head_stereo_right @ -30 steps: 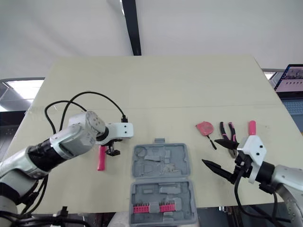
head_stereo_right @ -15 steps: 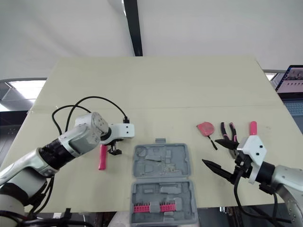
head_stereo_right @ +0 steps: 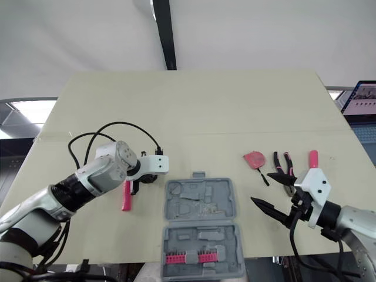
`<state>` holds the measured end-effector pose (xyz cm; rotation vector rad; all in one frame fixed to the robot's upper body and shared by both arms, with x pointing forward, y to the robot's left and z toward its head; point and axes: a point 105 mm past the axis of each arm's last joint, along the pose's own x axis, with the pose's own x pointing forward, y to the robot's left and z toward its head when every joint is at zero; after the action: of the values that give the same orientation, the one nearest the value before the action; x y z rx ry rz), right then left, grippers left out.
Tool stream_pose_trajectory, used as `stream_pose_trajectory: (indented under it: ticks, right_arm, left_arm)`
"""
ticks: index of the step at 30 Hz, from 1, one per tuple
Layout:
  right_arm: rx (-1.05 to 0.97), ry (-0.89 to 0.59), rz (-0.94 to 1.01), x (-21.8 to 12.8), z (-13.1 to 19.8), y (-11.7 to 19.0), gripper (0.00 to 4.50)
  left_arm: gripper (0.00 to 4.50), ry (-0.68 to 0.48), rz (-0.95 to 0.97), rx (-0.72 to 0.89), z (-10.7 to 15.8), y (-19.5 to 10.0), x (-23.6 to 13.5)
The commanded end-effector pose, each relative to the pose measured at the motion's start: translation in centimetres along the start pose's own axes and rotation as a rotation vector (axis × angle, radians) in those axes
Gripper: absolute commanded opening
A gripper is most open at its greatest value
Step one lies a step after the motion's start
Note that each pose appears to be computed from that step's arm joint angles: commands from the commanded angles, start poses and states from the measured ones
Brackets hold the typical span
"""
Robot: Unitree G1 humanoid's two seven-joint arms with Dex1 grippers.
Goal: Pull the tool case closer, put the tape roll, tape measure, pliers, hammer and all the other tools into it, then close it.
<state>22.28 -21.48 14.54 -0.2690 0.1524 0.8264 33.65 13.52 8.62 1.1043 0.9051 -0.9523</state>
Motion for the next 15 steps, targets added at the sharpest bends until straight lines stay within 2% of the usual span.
stream_pose_trajectory:
  ticks: [1,6,9,12,15]
  right_arm:
    - [-0.036,-0.04,0.002,0.2,0.9,0.1,4.5]
    - [-0.034,-0.053,0.017,0.5,0.9,0.4,4.5]
    - [-0.036,-0.054,0.018,0.8,0.8,0.3,4.5]
    - [-0.042,-0.063,0.017,1.1,1.0,0.2,4.5]
    - [-0.045,-0.068,0.015,1.4,0.9,0.0,4.5]
  left_arm:
    - [0.07,0.047,0.067,-0.047,-1.8,1.1,-0.6]
    - [0.07,0.026,0.062,-0.105,-2.4,1.3,-1.4]
    - [0.07,-0.059,0.068,-0.197,-2.3,2.0,-3.5]
    - [0.07,-0.26,0.009,-0.241,-1.1,1.9,-6.4]
    - [0.07,-0.492,-0.092,-0.197,0.5,0.5,-8.5]
